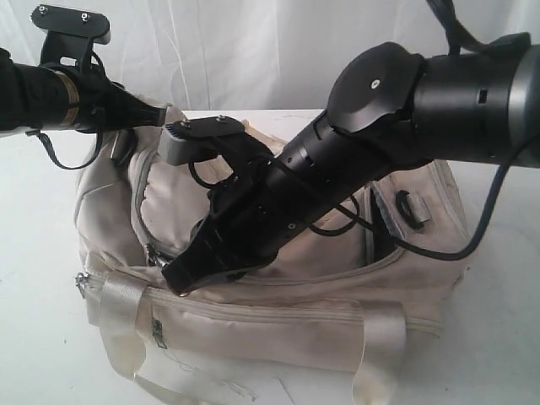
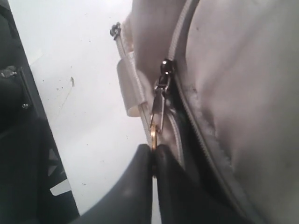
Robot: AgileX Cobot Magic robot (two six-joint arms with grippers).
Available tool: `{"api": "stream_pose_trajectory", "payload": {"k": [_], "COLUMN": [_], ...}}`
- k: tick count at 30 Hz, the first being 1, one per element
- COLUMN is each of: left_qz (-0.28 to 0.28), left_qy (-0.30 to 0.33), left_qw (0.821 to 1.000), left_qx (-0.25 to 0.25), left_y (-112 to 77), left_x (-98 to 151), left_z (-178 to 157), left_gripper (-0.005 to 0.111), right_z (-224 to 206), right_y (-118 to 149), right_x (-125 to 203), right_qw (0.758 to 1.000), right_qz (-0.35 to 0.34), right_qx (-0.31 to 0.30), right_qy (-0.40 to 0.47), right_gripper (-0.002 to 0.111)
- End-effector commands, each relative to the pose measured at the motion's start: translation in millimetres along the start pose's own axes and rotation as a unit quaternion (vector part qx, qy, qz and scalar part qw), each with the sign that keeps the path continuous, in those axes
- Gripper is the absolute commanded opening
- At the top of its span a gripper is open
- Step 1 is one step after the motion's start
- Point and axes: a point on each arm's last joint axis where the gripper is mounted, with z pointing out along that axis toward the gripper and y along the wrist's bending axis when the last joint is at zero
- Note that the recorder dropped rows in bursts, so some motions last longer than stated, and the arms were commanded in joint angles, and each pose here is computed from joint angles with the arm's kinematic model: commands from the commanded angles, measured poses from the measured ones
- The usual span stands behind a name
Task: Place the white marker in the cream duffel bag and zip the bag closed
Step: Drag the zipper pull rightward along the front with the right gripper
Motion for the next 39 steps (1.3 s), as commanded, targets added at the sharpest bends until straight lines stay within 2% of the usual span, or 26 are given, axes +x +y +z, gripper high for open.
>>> {"api": "stream_pose_trajectory", "payload": {"k": [1, 18, 24, 32, 35, 39], "left_qz": [0.006, 0.01, 0.01, 0.01, 0.01, 0.01], "left_qy": [-0.001, 0.001, 0.001, -0.016, -0.021, -0.019], "left_qw": [1.0, 1.0, 1.0, 0.999, 0.999, 0.999], "left_qx": [-0.014, -0.02, -0.018, 0.028, 0.041, 0.024], "left_y": [4.0, 5.1, 4.9, -3.5, -5.9, -2.5], "left_x": [-2.1, -1.7, -1.8, -4.8, -5.6, -6.6], "left_z": [-1.1, -1.1, -1.1, -1.2, -1.4, -3.7], "left_gripper": [0.0, 0.0, 0.0, 0.0, 0.009, 0.037], "right_z": [-15.2, -59.6, -65.3, -62.6, -62.6, -62.6], "right_y": [6.5, 14.8, 13.5, 12.9, 12.9, 12.9], "right_x": [6.5, 20.7, 19.4, 13.0, 12.4, 12.0], "right_qw": [0.999, 0.99, 0.987, 0.99, 0.99, 0.99], "right_qz": [-0.012, -0.035, -0.035, -0.026, -0.026, -0.025], "right_qx": [0.012, 0.112, 0.138, 0.136, 0.135, 0.135], "right_qy": [0.03, 0.084, 0.071, 0.037, 0.033, 0.031], "right_gripper": [0.0, 0.0, 0.0, 0.0, 0.0, 0.0]}}
